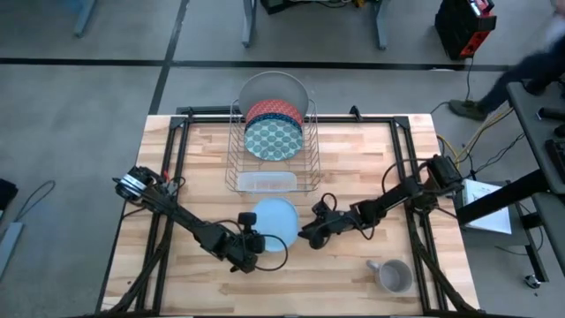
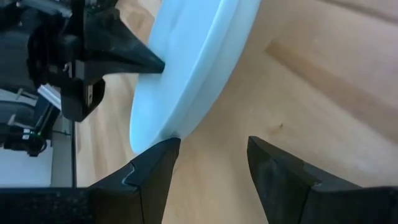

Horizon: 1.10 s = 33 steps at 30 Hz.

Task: Sort dishes
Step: Put the white plate into the dish rack

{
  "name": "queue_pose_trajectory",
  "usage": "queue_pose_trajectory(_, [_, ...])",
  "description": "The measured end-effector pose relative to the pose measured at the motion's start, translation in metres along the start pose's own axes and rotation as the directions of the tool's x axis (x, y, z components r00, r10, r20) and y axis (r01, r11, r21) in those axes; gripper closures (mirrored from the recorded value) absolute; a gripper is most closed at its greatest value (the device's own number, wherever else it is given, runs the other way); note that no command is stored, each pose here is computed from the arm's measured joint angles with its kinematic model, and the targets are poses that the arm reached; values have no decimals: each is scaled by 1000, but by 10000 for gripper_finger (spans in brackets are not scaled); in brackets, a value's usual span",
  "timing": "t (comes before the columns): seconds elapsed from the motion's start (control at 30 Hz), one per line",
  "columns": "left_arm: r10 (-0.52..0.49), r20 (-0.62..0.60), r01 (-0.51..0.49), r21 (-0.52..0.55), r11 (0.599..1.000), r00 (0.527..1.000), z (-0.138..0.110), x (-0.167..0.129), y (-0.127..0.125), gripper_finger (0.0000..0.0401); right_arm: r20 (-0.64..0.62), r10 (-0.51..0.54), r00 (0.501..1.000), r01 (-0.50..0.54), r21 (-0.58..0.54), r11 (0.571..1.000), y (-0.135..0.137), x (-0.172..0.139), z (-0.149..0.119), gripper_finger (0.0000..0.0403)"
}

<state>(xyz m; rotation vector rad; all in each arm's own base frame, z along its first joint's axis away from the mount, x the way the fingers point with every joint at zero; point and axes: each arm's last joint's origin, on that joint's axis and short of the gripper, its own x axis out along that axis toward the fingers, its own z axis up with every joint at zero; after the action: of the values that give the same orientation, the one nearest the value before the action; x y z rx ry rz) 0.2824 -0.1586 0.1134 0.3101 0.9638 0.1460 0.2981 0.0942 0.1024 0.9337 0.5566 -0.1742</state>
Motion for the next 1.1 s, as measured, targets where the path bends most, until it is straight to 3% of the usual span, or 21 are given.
queue_pose_trajectory(0.37, [-12, 78, 14, -28, 1000, 997, 5, 12, -9, 401, -93, -122, 988, 123, -1, 992, 1, -17, -12, 206])
queue_pose_trajectory(0.7, [-20, 106, 24, -38, 999, 994, 3, 25, -17, 401, -50, -147, 988, 146, -29, 989, 22, -60, 5, 206])
queue_pose_trajectory(0.87, [-26, 109, 29, -30, 999, 994, 4, 25, -17, 401, 59, -147, 987, 149, -32, 988, 32, -81, 16, 206])
queue_pose_trajectory(1.1, [-28, 119, 31, -20, 999, 992, 4, 25, -17, 401, 94, -171, 981, 177, -58, 983, 30, -77, 15, 206])
